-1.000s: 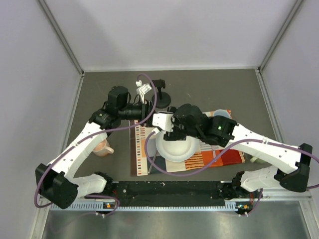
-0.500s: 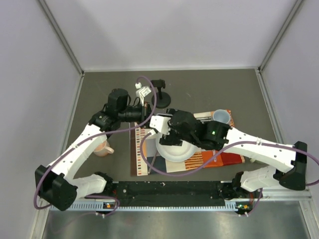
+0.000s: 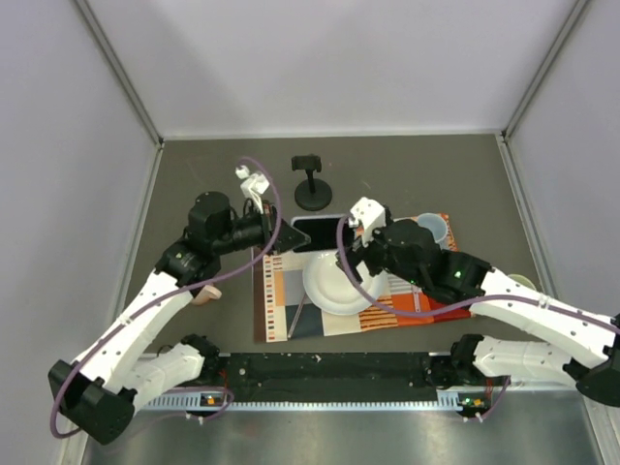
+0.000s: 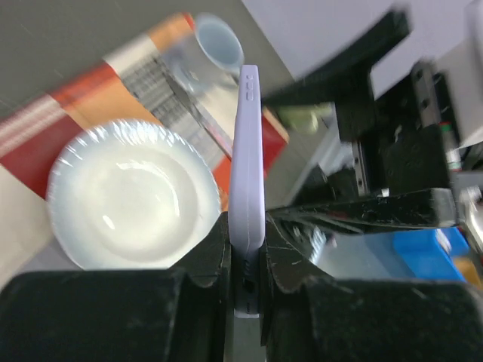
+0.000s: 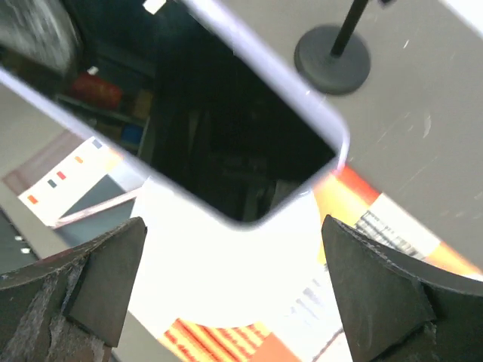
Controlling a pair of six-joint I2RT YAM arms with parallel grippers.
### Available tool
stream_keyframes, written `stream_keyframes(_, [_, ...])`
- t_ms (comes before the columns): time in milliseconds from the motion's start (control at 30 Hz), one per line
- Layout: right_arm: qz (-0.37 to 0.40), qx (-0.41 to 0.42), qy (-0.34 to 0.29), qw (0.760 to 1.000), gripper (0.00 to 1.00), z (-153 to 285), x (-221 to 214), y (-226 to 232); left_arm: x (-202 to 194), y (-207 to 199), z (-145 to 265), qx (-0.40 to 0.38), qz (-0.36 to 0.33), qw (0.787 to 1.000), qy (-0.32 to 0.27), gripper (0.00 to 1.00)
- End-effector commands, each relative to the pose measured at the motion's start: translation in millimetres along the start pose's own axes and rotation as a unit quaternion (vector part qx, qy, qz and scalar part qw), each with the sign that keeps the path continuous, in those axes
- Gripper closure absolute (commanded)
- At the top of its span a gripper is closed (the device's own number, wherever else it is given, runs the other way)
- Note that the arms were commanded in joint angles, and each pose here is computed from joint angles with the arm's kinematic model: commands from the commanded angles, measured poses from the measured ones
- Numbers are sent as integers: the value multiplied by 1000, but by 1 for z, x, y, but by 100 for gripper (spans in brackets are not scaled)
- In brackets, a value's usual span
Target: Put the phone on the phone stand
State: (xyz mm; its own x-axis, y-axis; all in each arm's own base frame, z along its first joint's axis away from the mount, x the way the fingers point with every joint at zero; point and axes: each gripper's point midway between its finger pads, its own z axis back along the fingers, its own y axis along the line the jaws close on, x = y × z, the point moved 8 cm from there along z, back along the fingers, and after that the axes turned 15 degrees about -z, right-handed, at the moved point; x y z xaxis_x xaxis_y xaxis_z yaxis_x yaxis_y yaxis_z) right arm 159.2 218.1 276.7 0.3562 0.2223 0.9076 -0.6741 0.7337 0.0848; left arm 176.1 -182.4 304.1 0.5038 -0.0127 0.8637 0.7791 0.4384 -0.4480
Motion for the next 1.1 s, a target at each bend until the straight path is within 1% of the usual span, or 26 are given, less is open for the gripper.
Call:
stream_keyframes(0, [-172,39,-19,984,1,10,-9,3,68,-15,29,64,-81,969,-224,100])
stream_keyframes(33, [-201,41,-25,978,1,12,-7,2,71,-16,32,72,-82,966,-233,100])
stream_keyframes(100, [-236,32,-38,970,1,16,-6,-8,77,-20,39,87,-83,961,-248,100])
stream_keyframes(133, [-269,33,-45,962,1,17,-4,-10,81,-24,45,89,-92,958,-258,100])
stream_keyframes(167, [-284,36,-49,957,1,17,-5,-13,83,-26,48,93,-94,955,-265,100])
stream_keyframes(200, [-299,53,-50,951,1,20,-8,-16,83,-28,50,95,-97,954,-267,100])
stream_keyframes(233, [-315,73,-74,943,1,20,0,-15,86,-32,54,93,-99,952,-272,100])
stream_keyframes(300, [-324,110,-86,936,1,22,2,-12,86,-35,57,88,-97,952,-277,100])
stream_keyframes(367, [-327,145,-111,927,1,25,15,-6,85,-40,61,77,-97,951,-282,100])
stream_keyframes(433, [-340,169,-117,918,1,28,21,-2,83,-45,65,68,-89,949,-293,100])
stream_keyframes(467, [-344,190,-142,908,1,31,33,0,82,-46,66,64,-87,949,-297,100])
stream_keyframes(500, [-349,209,-141,903,1,32,34,3,80,-48,68,58,-80,948,-302,100])
stream_keyframes(533, [-370,222,-142,891,1,33,38,4,76,-49,69,52,-78,947,-306,100])
stream_keyframes(567, [-375,240,-156,882,1,34,44,5,76,-51,71,44,-79,946,-311,100])
stream_keyframes(600, [-377,266,-150,875,1,34,44,9,75,-53,72,39,-74,947,-311,100])
stream_keyframes(633, [-393,285,-147,862,1,36,47,12,73,-55,72,30,-75,948,-308,100])
stream_keyframes(667, [-399,295,-143,857,1,33,47,11,71,-56,73,28,-74,949,-306,100])
stream_keyframes(700, [-387,335,-148,846,1,38,52,16,71,-57,75,27,-72,949,-307,100])
stream_keyframes(733, [-396,354,-143,835,1,39,55,18,69,-60,77,22,-74,948,-308,100])
stream_keyframes(800, [-388,385,-139,826,2,41,60,23,68,-64,81,15,-79,947,-310,100])
stream_keyframes(833, [-395,385,-132,823,4,40,61,23,67,-67,83,8,-85,947,-311,100])
stream_keyframes(900, [-392,388,-124,825,9,40,64,24,66,-70,87,3,-90,946,-311,100])
stream_keyframes(967, [-379,402,-128,823,11,43,68,26,65,-74,91,-1,-96,945,-314,100])
stream_keyframes(1000, [-377,407,-128,822,14,44,69,27,64,-75,92,-2,-97,945,-313,100])
stream_keyframes(1067, [-364,425,-132,818,16,51,73,29,62,-76,93,-6,-98,945,-311,100])
